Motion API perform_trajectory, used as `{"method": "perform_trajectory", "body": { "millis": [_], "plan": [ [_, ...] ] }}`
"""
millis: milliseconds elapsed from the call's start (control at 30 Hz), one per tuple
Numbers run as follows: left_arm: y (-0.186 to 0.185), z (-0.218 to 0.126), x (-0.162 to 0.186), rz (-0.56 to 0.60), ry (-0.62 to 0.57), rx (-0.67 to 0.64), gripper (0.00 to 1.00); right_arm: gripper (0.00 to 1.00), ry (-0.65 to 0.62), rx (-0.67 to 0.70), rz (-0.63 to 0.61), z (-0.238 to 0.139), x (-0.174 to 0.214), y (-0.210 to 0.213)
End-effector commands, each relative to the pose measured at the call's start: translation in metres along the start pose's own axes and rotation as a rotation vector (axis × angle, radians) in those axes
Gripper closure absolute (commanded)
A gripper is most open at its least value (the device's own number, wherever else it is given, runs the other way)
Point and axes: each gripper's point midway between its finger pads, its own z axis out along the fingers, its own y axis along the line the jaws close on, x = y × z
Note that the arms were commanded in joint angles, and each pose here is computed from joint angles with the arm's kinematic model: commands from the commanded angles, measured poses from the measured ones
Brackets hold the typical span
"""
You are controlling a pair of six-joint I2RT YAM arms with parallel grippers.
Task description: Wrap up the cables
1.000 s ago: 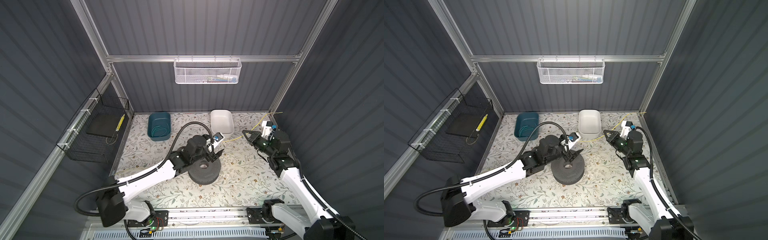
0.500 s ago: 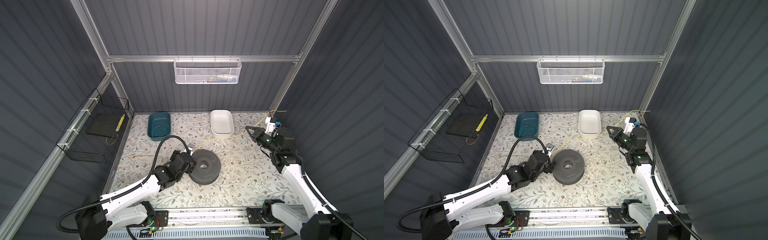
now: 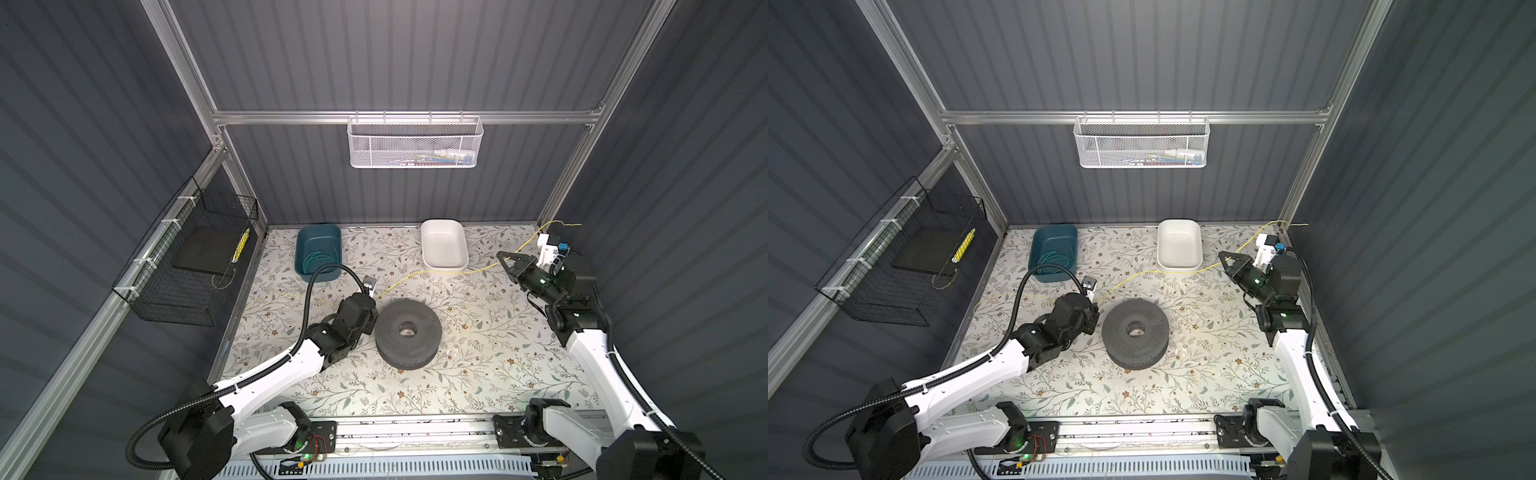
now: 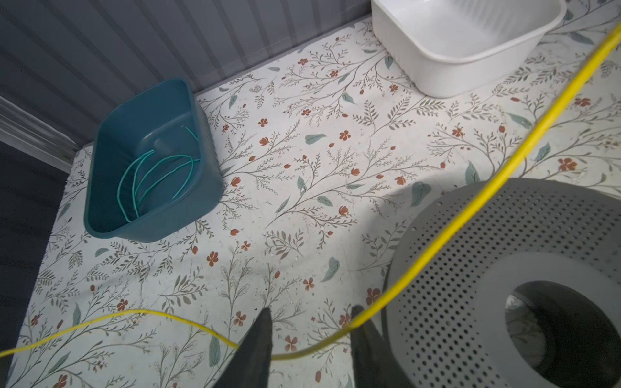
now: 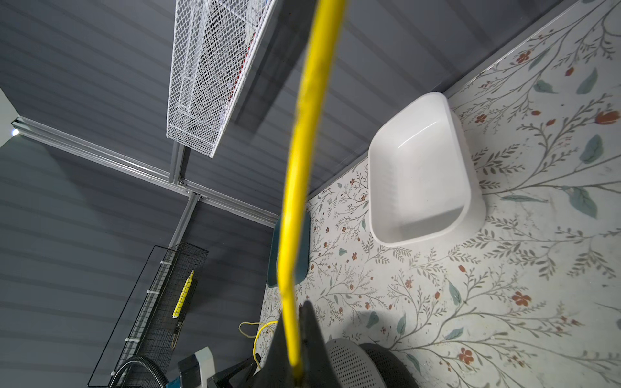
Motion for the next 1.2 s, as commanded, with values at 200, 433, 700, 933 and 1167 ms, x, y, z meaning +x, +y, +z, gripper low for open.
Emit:
{"method": "perform_trajectory", "body": {
  "millis": [200,433,700,933,1167],
  "plan": [
    [-0.025,0.006,-0.016,0.040,-0.038,0.119,1.00,1.00,-0.033,-0.056,-0.020,0.003,-0.027,0.019],
    [-0.041,0.012,-0.030,0.068,-0.036,0.182,1.00,1.00,-0.014,-0.043,0.008,0.025,-0.042,0.006],
    [-0.070,0.008,-0.059,0.076,-0.083,0.284,1.00,0.47,-0.014,0.005,0.105,0.037,-0.064,-0.028],
    [-0.091,0.005,-0.103,-0.013,-0.136,0.317,1.00,0.24,-0.088,0.147,0.143,0.020,-0.055,-0.072],
    [-0.105,0.014,-0.124,-0.107,-0.123,0.307,1.00,0.17,-0.014,0.163,0.160,0.013,-0.041,-0.083]
  ]
}}
